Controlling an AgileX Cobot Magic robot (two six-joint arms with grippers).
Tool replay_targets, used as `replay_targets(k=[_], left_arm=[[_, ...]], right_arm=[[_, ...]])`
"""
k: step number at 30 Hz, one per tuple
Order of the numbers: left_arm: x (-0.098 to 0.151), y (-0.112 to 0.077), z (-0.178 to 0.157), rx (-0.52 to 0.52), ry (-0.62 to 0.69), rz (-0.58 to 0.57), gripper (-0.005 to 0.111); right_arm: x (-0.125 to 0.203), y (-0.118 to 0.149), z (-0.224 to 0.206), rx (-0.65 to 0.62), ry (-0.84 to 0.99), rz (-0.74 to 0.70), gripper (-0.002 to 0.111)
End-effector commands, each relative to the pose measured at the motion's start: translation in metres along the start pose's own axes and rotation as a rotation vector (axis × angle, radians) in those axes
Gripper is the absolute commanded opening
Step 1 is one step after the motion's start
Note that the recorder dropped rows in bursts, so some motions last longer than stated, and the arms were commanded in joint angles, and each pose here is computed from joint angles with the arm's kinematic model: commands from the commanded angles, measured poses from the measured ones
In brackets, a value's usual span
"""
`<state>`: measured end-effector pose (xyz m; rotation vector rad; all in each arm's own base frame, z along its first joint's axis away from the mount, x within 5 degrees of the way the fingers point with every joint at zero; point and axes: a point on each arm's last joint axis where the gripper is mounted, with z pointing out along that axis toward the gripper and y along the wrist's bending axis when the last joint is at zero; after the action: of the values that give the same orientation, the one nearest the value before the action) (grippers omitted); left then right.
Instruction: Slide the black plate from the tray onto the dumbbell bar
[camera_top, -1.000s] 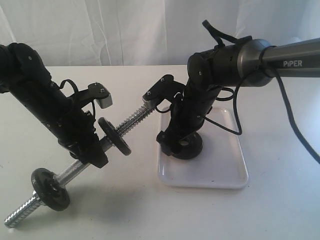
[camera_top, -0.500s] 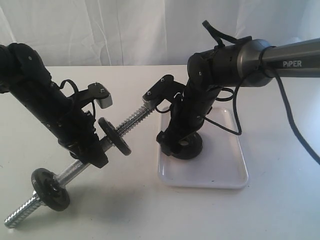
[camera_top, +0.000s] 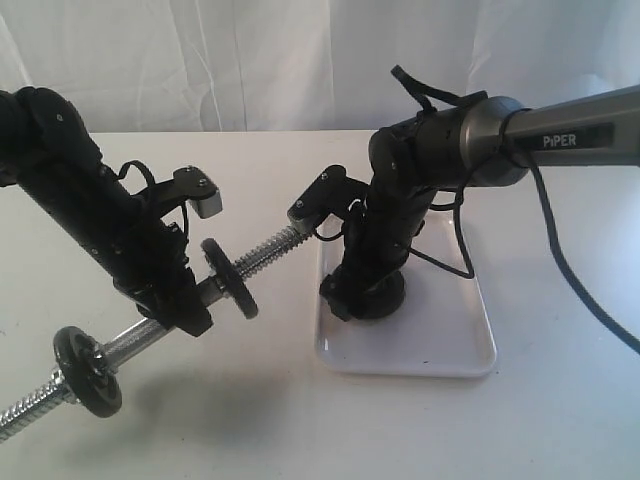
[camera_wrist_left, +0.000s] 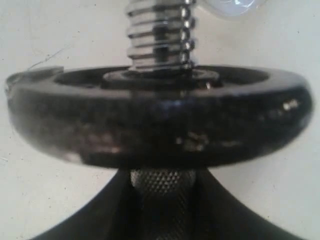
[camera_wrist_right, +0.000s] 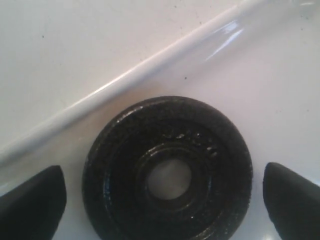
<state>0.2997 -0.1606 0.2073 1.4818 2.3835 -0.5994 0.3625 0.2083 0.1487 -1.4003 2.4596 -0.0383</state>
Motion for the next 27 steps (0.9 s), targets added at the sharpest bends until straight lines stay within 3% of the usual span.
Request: replay_targets(k=[1,27], left_arm=[[-0.021,-0.015,-0.027,0.052,-0.159,-0.04,0.0],[-0.021,-0.015,-0.027,0.052,-0.158,-0.044,0.0]], right_arm=[[0.006,-0.001,0.005,0.016,0.049,-0.049,0.105],[0.011,0.003,0.025,-0.013,0.099,-0.04,0.105]])
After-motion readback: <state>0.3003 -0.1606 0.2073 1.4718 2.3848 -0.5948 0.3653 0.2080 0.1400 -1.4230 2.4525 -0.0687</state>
